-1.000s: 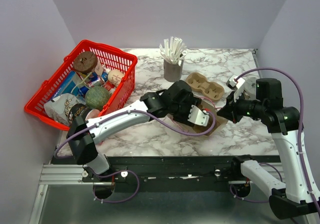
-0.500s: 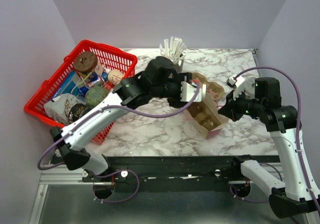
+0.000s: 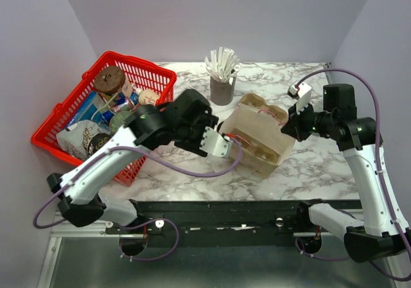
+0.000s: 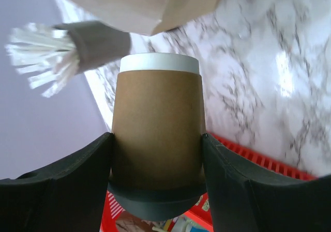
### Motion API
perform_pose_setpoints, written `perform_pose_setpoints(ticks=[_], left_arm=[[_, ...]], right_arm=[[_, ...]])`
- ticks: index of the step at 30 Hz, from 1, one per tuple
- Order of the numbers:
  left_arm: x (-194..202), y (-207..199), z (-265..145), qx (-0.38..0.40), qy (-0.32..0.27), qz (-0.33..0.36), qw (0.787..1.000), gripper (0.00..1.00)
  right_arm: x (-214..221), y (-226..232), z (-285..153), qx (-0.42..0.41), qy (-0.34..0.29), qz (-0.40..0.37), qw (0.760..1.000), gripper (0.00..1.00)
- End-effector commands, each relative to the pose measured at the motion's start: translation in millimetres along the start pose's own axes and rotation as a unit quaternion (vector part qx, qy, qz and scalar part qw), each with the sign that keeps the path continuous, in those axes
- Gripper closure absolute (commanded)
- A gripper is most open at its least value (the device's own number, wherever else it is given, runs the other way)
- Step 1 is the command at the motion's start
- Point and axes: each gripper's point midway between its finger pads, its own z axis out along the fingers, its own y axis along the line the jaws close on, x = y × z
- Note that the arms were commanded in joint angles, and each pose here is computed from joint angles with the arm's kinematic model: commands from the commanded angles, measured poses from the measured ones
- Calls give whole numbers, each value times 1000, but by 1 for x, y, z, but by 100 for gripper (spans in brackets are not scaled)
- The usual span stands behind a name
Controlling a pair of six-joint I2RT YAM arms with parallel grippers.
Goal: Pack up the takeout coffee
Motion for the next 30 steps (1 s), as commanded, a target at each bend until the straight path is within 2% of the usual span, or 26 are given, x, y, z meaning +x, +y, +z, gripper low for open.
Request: perform_pose_setpoints(ticks=[1,5,9,14,17,20,22,25,30], left_arm=[[56,-52,16,135,192,93,968,49],[75,-62,41,169,294,141,930,50],[92,-73,60,203,350,158,900,48],[121,-102,86,272,422,155,851,47],[126,-109,100,287,445,145,836,48],[127,-113,108,289,455,130,832,48],[123,-112,109,283,453,120,837,47],[111,-106,103,263,430,104,857,47],[85,-101,85,239,356,90,899,46]], right_arm=[[-16,-7,-4,13,-13,-27,999,100],[-23,-10,-6,20,-21,-34,999,100],[-25,-17,-9,38,-20,-49,998,100],[-16,-24,-7,44,2,-76,996,100],[-12,-24,-5,39,17,-80,996,99],[-8,-28,-10,45,34,-84,995,99],[-7,-30,-17,51,36,-89,994,99],[-6,-34,-23,67,38,-104,992,99],[-8,-35,-23,69,37,-95,992,100]])
